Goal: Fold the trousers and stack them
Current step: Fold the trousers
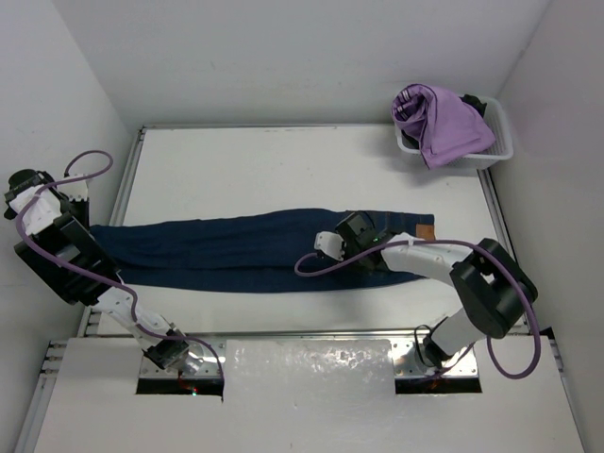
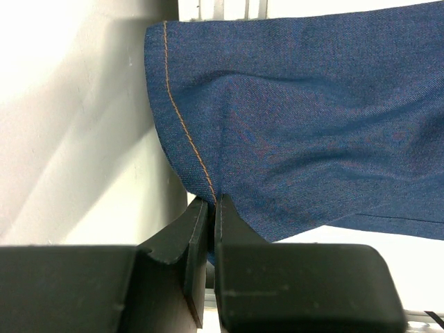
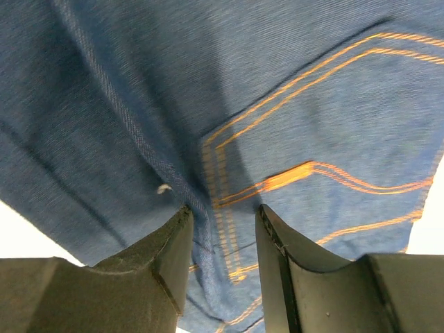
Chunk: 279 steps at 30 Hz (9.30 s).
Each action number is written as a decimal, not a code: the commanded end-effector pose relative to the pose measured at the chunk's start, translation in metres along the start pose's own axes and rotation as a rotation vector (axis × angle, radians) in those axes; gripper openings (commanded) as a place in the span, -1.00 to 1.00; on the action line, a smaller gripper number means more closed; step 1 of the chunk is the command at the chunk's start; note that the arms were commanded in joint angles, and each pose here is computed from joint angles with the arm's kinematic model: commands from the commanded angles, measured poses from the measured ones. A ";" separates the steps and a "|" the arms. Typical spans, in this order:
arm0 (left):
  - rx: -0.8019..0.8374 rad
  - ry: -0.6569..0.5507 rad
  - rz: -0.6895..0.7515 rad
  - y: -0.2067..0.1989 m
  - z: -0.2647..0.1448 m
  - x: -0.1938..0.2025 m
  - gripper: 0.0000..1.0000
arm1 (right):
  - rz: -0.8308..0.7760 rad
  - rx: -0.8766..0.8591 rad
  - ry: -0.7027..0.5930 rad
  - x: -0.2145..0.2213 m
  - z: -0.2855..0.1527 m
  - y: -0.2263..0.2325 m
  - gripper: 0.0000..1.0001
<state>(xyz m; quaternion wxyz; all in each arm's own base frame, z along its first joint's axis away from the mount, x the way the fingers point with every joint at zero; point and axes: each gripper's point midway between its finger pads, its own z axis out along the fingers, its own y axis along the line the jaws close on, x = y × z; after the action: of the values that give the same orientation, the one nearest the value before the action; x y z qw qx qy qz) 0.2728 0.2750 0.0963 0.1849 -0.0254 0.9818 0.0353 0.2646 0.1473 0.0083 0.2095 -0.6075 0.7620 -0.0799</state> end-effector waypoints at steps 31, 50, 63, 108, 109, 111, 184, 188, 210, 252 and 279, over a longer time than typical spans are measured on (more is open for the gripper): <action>-0.055 -0.062 0.027 0.016 -0.022 -0.018 -1.00 | -0.018 0.167 0.169 0.042 -0.040 -0.024 -1.00; -0.150 0.188 0.053 0.013 -0.003 0.060 -1.00 | -0.059 -0.023 0.190 0.073 -0.038 0.027 -1.00; -0.183 0.126 0.048 0.032 -0.015 0.029 -1.00 | 0.006 0.041 0.217 0.095 -0.050 0.010 -1.00; -0.038 0.238 0.133 -0.072 0.051 0.054 -0.15 | 1.740 0.144 0.131 0.152 -0.007 -0.008 -1.00; -0.050 0.247 0.139 -0.073 0.058 0.056 -0.15 | 1.761 0.158 0.147 0.156 -0.002 -0.010 -1.00; -0.087 0.260 0.139 -0.070 0.068 0.059 -0.16 | 1.838 0.189 0.220 0.170 0.012 -0.007 -1.00; 0.375 0.231 -0.249 -0.181 0.143 0.006 -0.93 | 2.167 0.496 -0.051 0.267 -0.068 -0.124 0.94; 0.369 0.177 -0.251 -0.172 0.138 -0.011 -1.00 | 2.134 0.509 -0.063 0.268 -0.072 -0.128 0.93; 0.379 -0.367 -0.150 -0.140 -0.034 -0.155 -1.00 | 1.592 0.528 -0.126 0.167 -0.086 -0.182 0.87; 1.028 -0.452 0.430 -0.621 -0.083 -0.184 -1.00 | 1.545 0.339 -0.312 0.092 -0.082 -0.168 0.91; 0.687 -0.446 0.439 -0.489 -0.074 -0.211 -0.03 | 1.486 0.079 -0.404 -0.009 -0.041 -0.188 -0.54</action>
<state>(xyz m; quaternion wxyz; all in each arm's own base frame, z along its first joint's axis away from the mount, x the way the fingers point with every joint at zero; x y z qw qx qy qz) 0.4532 -0.3060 0.2004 0.3468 0.3236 0.8144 -0.3344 0.4010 0.0529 0.1154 0.3676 0.1028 0.9170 0.1158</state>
